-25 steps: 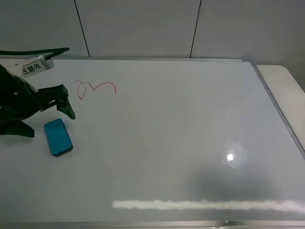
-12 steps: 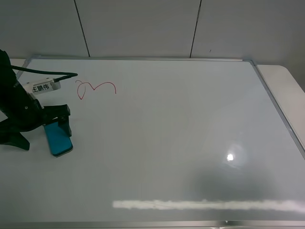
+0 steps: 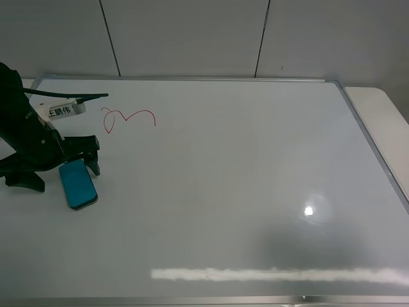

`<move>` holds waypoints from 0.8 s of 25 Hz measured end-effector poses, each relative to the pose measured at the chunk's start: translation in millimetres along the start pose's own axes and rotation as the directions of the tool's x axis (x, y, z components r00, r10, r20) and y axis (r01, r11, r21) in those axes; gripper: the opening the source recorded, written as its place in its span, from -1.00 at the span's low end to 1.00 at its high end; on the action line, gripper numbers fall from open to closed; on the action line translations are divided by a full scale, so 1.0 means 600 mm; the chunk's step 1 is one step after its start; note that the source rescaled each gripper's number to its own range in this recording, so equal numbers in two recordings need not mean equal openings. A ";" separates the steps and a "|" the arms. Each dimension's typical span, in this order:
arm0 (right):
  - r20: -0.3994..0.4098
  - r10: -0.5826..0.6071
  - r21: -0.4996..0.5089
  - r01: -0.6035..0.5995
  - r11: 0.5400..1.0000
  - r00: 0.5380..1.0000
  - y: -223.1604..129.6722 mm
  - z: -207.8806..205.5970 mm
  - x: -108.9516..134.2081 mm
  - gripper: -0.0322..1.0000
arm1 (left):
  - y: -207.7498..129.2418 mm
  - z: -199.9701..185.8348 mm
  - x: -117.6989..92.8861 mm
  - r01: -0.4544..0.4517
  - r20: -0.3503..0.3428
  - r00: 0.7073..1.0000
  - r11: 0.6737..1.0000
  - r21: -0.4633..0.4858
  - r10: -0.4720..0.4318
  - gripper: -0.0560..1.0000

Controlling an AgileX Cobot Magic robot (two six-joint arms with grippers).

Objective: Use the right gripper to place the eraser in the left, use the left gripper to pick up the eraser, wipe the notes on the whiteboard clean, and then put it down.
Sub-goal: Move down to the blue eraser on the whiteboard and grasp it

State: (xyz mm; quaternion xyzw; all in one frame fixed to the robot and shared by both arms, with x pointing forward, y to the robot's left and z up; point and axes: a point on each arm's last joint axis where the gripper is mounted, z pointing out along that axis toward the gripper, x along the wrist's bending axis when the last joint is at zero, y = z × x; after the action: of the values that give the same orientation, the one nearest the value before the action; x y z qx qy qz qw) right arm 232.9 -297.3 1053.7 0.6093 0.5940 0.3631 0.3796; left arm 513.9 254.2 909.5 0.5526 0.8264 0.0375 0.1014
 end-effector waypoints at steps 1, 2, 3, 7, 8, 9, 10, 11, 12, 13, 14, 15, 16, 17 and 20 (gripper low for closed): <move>0.000 0.000 0.000 0.000 1.000 1.000 0.000 0.000 0.000 1.00 | 0.000 0.002 0.000 0.001 -0.001 1.000 1.000 0.001 -0.001 1.00; 0.000 0.000 0.000 0.000 1.000 1.000 0.000 0.000 0.000 1.00 | 0.000 0.002 0.000 0.000 -0.002 1.000 1.000 0.001 0.000 0.99; 0.000 0.000 0.000 0.000 1.000 1.000 0.000 0.000 0.000 1.00 | 0.000 0.003 0.000 0.001 -0.003 1.000 1.000 0.001 -0.001 0.99; 0.000 0.000 0.000 0.000 1.000 1.000 0.000 0.000 0.000 1.00 | 0.000 0.004 -0.002 -0.005 -0.011 1.000 1.000 -0.007 0.004 0.99; 0.000 0.000 0.000 0.000 1.000 1.000 0.000 0.000 0.000 1.00 | -0.002 0.005 -0.004 -0.013 -0.015 1.000 1.000 -0.007 0.013 0.99; 0.000 0.000 0.000 0.000 1.000 1.000 0.000 0.000 0.000 1.00 | -0.004 0.007 -0.008 -0.023 -0.019 1.000 1.000 -0.010 0.023 0.99; 0.000 0.000 0.000 0.000 1.000 1.000 0.000 0.000 0.000 1.00 | -0.005 0.009 -0.010 -0.028 -0.021 0.999 1.000 -0.013 0.028 0.99; 0.000 0.000 0.000 0.000 1.000 1.000 0.000 0.000 0.000 1.00 | -0.004 0.010 -0.010 -0.028 -0.021 0.999 0.999 -0.015 0.028 0.99; 0.000 0.000 0.000 0.000 1.000 1.000 0.000 0.000 0.000 1.00 | -0.004 0.011 -0.010 -0.027 -0.024 0.999 1.000 -0.014 0.027 0.99; 0.000 0.000 0.000 0.000 1.000 1.000 0.000 0.000 0.000 1.00 | -0.004 0.012 -0.010 -0.026 -0.025 0.999 1.000 -0.015 0.026 0.99; 0.000 0.000 0.000 0.000 1.000 1.000 0.000 0.000 0.000 1.00 | -0.004 0.012 -0.010 -0.027 -0.025 0.999 1.000 -0.015 0.027 0.99; 0.000 0.000 0.000 0.000 1.000 1.000 0.000 0.000 0.000 1.00 | -0.004 0.012 -0.010 -0.027 -0.025 0.999 1.000 -0.015 0.027 0.99; 0.000 0.000 0.000 0.000 1.000 1.000 0.000 0.000 0.000 1.00 | -0.004 0.013 -0.010 -0.025 -0.026 0.999 1.000 -0.014 0.025 0.97; 0.000 0.000 0.000 0.000 1.000 1.000 0.000 0.000 0.000 1.00 | -0.004 0.013 -0.010 -0.026 -0.026 0.999 1.000 -0.015 0.026 0.96; 0.000 0.000 0.000 0.000 1.000 1.000 0.000 0.000 0.000 1.00 | -0.004 0.012 -0.009 -0.033 -0.029 0.999 0.999 -0.016 0.032 0.93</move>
State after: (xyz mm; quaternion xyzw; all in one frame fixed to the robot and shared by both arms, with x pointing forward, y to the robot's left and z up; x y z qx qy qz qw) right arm 232.9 -297.3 1053.7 0.6093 0.5940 0.3631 0.3796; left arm 515.4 247.7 902.5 0.5645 0.8183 0.0540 0.0936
